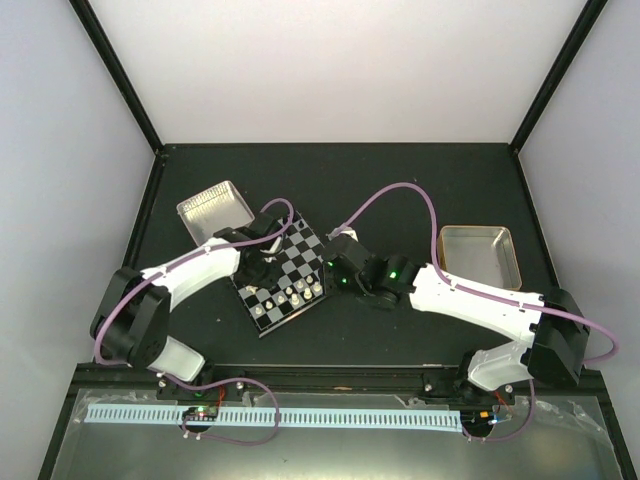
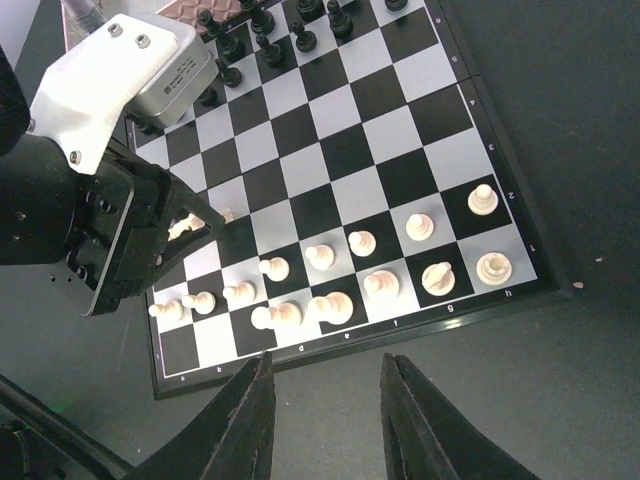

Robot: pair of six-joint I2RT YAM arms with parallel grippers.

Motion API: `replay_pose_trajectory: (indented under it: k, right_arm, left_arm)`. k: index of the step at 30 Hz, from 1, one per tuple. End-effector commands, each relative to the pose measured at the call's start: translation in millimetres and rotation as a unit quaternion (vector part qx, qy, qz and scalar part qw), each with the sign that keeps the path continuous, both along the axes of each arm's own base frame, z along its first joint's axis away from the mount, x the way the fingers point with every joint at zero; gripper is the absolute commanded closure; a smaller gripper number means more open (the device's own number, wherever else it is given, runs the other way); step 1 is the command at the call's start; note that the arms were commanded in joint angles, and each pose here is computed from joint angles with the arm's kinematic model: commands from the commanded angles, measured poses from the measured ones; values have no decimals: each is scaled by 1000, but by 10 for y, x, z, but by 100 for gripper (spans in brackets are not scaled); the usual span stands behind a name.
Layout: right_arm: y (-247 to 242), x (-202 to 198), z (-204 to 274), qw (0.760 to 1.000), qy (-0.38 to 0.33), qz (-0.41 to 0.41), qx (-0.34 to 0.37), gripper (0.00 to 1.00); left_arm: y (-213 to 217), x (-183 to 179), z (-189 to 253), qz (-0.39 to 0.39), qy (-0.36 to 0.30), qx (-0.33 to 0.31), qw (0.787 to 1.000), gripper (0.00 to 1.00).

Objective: Set up the chess pieces on the board
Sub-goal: Pick up the chess piece from the chessboard.

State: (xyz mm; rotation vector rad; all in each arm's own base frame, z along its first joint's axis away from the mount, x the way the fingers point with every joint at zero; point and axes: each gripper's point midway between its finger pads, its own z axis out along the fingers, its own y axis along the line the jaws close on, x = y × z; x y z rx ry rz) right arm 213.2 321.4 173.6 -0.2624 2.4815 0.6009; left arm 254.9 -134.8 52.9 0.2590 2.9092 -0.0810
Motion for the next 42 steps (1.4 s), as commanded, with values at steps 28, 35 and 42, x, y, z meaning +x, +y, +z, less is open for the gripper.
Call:
replay_pose_trajectory:
  k: [28, 35, 42]
  right_arm:
    - [-19, 12, 129, 999, -12, -12, 36, 70]
    - [-10, 24, 324, 995, -10, 10, 100, 66]
    - [46, -43, 801, 975, -7, 77, 210, 49]
  left_arm:
    - [-49, -104, -201, -20, 42, -8, 999, 87]
    - [-282, -1, 404, -52, -30, -88, 994, 87]
    - [-808, -239, 1449, -182, -127, -280, 934, 86]
